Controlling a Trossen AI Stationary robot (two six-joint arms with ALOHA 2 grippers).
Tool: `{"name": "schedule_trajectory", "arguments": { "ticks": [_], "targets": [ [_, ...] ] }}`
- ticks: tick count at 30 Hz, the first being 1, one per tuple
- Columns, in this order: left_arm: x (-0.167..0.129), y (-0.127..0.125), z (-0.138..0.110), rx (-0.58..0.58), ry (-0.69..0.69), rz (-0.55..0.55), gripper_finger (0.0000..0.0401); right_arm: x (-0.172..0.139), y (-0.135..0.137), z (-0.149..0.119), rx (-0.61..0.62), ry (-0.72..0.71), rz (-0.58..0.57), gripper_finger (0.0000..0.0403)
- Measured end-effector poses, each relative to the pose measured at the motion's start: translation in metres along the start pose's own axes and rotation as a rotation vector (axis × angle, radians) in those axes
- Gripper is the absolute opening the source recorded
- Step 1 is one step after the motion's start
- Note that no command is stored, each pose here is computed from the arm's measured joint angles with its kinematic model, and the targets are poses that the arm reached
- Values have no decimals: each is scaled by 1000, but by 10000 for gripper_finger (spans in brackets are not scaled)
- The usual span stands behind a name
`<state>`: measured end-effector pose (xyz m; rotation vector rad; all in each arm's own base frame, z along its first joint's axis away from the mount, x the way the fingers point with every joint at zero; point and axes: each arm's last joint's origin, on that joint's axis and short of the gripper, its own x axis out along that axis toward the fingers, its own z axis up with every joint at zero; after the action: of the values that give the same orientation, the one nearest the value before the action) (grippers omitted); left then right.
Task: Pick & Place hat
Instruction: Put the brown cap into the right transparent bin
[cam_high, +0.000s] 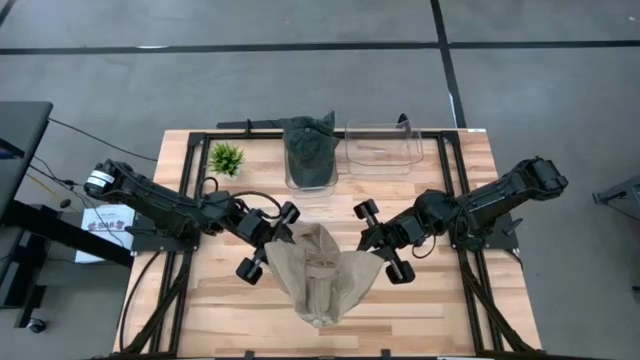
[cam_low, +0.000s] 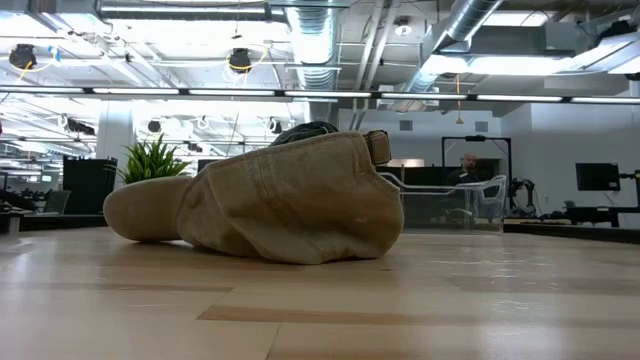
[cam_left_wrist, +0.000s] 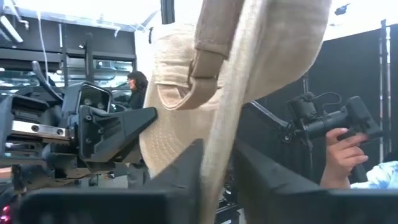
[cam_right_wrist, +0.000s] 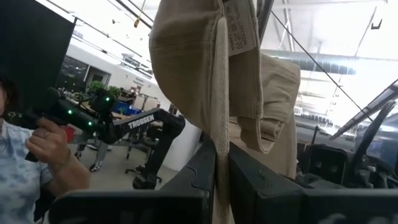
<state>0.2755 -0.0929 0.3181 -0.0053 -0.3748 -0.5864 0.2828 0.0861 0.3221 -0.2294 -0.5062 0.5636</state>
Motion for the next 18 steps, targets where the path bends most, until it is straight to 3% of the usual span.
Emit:
{"name": "schedule_trajectory", "arguments": {
  "ticks": [4, 13, 18],
  "targets": [
    [0, -1, 2, -6, -11, -12, 15, 0, 0, 0, 9, 6, -2, 18],
    [-9, -2, 23, -76, -40, 27, 12, 0, -2, -5, 38, 62, -80, 60],
    [-20, -4, 36, -112, 21, 96, 15, -1, -2, -9, 52, 109, -99, 95]
  ]
}}
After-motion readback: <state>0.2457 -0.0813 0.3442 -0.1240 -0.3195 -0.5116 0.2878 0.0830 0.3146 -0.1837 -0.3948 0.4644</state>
